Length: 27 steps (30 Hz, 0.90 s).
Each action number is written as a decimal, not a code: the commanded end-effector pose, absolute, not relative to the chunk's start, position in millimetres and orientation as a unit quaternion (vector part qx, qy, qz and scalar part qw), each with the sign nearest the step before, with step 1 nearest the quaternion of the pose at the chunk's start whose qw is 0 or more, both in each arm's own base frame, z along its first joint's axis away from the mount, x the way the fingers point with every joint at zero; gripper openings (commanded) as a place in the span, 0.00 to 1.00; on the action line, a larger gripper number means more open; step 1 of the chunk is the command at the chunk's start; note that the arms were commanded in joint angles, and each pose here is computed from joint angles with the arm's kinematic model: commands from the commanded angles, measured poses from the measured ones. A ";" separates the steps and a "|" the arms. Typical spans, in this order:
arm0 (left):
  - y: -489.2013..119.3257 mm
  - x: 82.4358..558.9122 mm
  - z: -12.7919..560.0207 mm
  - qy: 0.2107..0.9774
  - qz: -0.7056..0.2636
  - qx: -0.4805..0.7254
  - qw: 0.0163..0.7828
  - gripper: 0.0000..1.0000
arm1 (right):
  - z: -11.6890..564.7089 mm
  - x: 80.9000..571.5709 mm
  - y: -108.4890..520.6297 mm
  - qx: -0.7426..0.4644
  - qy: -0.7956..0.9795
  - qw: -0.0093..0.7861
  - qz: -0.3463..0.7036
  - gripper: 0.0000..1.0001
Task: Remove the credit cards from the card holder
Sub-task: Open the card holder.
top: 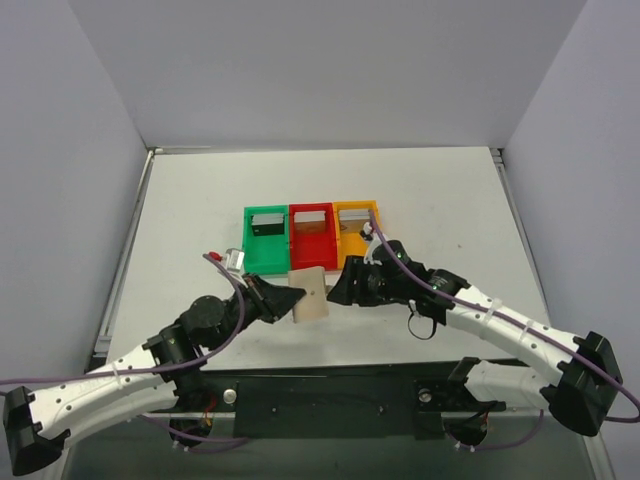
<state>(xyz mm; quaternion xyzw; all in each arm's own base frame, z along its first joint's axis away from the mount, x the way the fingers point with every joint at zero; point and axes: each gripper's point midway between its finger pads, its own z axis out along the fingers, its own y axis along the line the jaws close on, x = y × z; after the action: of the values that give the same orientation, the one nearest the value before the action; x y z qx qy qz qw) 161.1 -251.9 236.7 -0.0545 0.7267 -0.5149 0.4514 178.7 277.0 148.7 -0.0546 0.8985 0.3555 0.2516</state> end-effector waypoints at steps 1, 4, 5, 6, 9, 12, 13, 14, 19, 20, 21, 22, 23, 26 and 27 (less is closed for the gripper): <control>-255.3 152.2 290.6 0.648 -0.616 -0.048 0.445 0.00 | 145.6 182.3 271.2 -0.048 0.895 0.252 0.364 0.43; -252.9 149.3 294.5 0.636 -0.644 -0.035 0.424 0.00 | 142.7 185.0 259.8 -0.034 0.894 0.257 0.365 0.44; -248.9 154.6 295.8 0.631 -0.647 -0.045 0.425 0.00 | 142.1 184.5 257.7 -0.033 0.894 0.256 0.367 0.44; -245.9 156.7 296.0 0.627 -0.652 -0.043 0.424 0.00 | 142.7 186.3 253.0 -0.028 0.893 0.259 0.368 0.45; -242.4 159.0 294.4 0.621 -0.665 -0.046 0.413 0.00 | 146.7 189.1 242.0 -0.015 0.888 0.265 0.376 0.45; -242.5 158.0 297.8 0.616 -0.670 -0.032 0.412 0.00 | 160.2 187.4 239.7 -0.024 0.876 0.275 0.397 0.47; -243.1 158.2 299.3 0.616 -0.671 -0.029 0.413 0.00 | 175.1 186.8 241.1 -0.034 0.862 0.292 0.413 0.49; -245.1 156.5 300.2 0.615 -0.673 -0.019 0.410 0.00 | 184.2 182.5 243.3 -0.047 0.853 0.295 0.428 0.52; -257.4 148.4 308.8 0.607 -0.695 0.024 0.385 0.00 | 247.5 178.6 250.6 -0.072 0.805 0.338 0.482 0.65; -257.9 147.0 314.2 0.597 -0.702 0.030 0.387 0.00 | 251.9 178.5 251.7 -0.074 0.803 0.337 0.486 0.65; -261.3 146.5 312.6 0.600 -0.704 0.035 0.378 0.00 | 261.8 178.1 252.9 -0.078 0.796 0.342 0.493 0.66; -261.8 145.2 315.7 0.595 -0.708 0.039 0.378 0.00 | 268.8 178.6 253.7 -0.079 0.791 0.347 0.498 0.66; -262.9 146.8 314.6 0.598 -0.707 0.038 0.377 0.00 | 273.3 178.0 254.3 -0.080 0.787 0.349 0.503 0.67; -263.0 147.1 313.8 0.598 -0.705 0.038 0.379 0.00 | 284.8 178.1 256.0 -0.082 0.778 0.356 0.511 0.68; -263.0 146.7 314.5 0.597 -0.706 0.039 0.378 0.00 | 285.2 177.8 256.2 -0.084 0.778 0.355 0.512 0.68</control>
<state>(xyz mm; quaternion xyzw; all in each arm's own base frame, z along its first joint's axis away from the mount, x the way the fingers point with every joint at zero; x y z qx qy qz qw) 158.0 -265.1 261.9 -0.0020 0.6617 -0.6640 0.3481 180.8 251.2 254.6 -0.0646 0.8056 0.4822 0.3381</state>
